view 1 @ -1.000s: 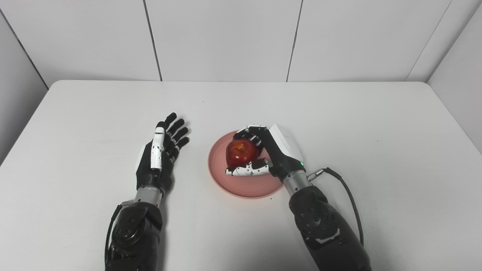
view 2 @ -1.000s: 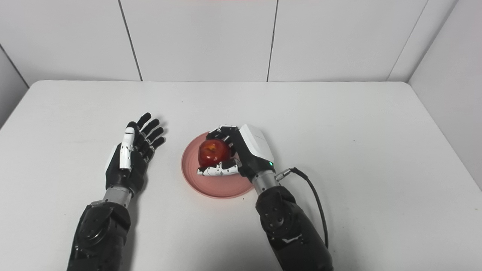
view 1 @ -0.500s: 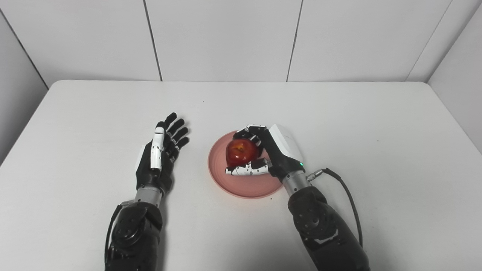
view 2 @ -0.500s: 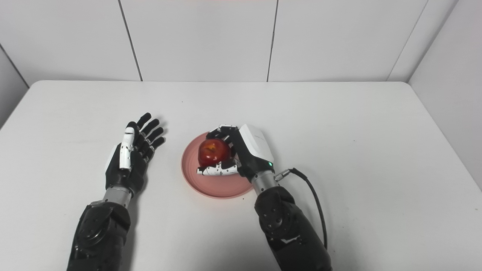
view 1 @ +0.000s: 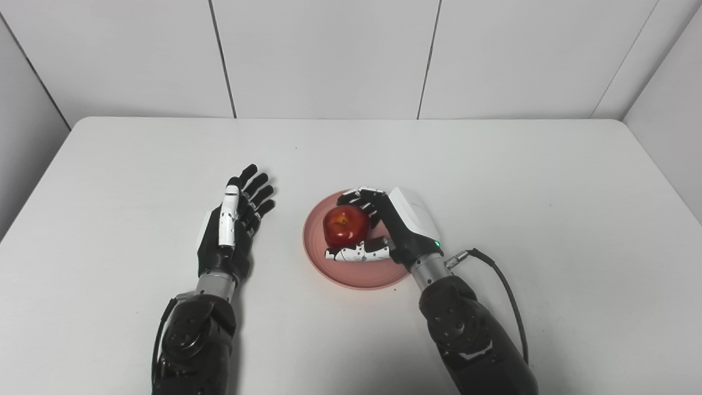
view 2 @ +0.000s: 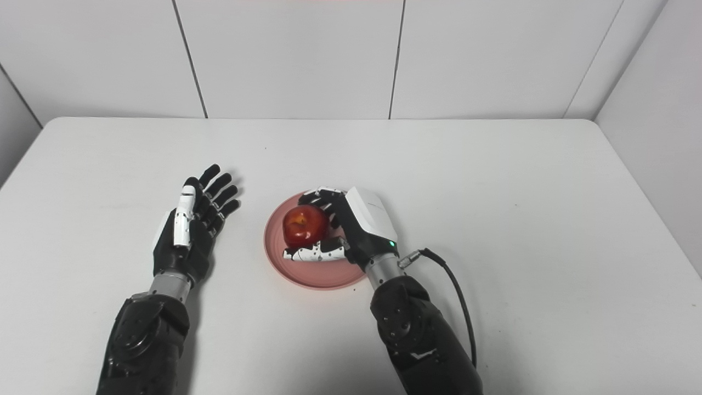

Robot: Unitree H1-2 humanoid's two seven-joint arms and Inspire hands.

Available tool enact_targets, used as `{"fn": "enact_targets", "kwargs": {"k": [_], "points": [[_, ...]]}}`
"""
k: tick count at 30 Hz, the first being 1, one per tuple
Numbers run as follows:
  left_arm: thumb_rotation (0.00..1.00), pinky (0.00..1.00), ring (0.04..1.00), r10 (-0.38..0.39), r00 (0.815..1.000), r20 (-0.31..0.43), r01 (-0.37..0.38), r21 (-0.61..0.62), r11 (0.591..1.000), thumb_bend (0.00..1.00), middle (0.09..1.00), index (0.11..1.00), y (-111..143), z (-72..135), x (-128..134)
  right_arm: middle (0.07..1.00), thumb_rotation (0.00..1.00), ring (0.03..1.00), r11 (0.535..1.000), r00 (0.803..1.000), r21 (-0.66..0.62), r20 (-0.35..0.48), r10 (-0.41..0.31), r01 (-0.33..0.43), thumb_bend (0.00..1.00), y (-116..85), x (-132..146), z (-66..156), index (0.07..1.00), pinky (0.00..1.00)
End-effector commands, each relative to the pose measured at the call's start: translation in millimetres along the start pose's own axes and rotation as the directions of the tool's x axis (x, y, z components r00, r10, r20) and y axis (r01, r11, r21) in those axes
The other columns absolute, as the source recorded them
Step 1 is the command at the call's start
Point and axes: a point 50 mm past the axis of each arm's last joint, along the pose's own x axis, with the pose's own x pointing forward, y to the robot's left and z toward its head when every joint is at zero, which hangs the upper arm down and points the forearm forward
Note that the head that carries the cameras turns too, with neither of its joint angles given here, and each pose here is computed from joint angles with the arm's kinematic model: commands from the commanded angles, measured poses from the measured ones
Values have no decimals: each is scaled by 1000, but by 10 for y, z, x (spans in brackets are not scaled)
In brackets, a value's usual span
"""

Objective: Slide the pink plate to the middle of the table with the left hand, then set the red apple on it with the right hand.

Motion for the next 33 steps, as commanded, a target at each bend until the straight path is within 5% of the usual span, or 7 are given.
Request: {"fn": "enact_targets", "kwargs": {"k": [1,33], "points": [[1000,886,885,-31,998,60,32,-3,1000,370,891,870,-63,166,78,638,314,590,999,999,-2,41,-33,33,984,-106,55,137,647,530],[1000,879,877,-32,998,61,33,-6,999,372,883,862,-42,167,92,860,457,835,1000,997,-12,83,-8,9,1000,-285,-15,149,877,776]]}}
